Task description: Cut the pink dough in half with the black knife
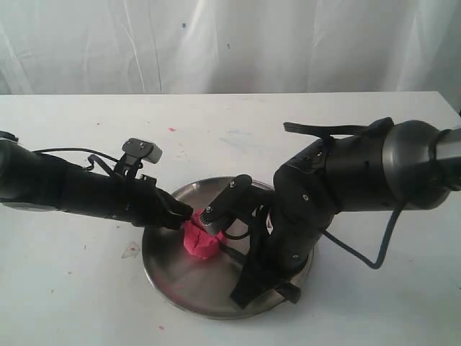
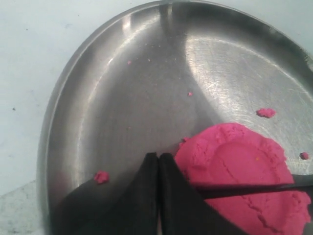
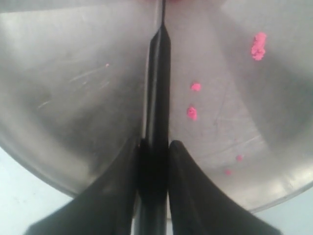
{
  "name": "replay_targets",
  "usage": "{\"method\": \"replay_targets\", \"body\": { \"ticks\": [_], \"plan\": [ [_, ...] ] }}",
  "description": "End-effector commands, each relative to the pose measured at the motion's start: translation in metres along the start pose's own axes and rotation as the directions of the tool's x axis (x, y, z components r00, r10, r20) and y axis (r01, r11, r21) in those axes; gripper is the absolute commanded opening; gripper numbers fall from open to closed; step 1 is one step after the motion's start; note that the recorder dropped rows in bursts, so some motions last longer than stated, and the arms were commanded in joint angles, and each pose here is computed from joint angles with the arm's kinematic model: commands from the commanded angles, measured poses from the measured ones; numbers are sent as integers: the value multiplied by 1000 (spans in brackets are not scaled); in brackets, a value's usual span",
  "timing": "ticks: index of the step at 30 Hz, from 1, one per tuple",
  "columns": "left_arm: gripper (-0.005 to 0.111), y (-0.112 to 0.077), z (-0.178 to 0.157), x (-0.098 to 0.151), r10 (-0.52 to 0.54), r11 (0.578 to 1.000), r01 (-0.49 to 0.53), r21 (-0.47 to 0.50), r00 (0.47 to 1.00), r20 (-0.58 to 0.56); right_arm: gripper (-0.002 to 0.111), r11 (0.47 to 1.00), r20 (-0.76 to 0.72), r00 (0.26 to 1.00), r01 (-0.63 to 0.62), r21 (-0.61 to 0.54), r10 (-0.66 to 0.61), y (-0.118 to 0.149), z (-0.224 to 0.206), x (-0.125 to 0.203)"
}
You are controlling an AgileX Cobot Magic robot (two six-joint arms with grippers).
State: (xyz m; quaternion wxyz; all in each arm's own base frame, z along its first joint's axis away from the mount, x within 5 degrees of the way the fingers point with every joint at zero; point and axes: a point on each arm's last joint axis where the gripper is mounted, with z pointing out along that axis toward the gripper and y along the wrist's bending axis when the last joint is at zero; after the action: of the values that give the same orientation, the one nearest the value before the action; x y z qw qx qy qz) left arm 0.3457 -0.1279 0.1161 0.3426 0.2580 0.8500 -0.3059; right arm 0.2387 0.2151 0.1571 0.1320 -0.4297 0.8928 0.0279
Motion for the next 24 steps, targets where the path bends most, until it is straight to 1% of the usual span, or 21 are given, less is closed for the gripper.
{"method": "replay_targets", "body": {
  "ticks": [1,6,14,17,21,24],
  "plan": [
    [0,-4,-14,-18,22,997,-19,-73,999,42,0,1000,-12,1000,8,2,-8,-1,0,2],
    [0,-11,-33,-37,69,990,-58,-127,994,89,0,1000,-12,1000,8,2,-8,-1,0,2],
    [0,-33,-67,-66,119,985,-94,-143,977,178,0,1000,-64,998,4,-5,-5,0,0,7],
    [0,-40,-78,-72,138,983,-112,-145,972,188,0,1000,-92,996,4,-9,-5,0,0,9],
    [0,-47,-88,-77,123,986,-96,-139,972,202,0,1000,-109,994,3,-11,-5,0,-4,11],
    [0,-53,-92,-79,121,989,-99,-111,971,208,0,1000,-116,993,6,-9,-7,0,-8,12]
  ]
}}
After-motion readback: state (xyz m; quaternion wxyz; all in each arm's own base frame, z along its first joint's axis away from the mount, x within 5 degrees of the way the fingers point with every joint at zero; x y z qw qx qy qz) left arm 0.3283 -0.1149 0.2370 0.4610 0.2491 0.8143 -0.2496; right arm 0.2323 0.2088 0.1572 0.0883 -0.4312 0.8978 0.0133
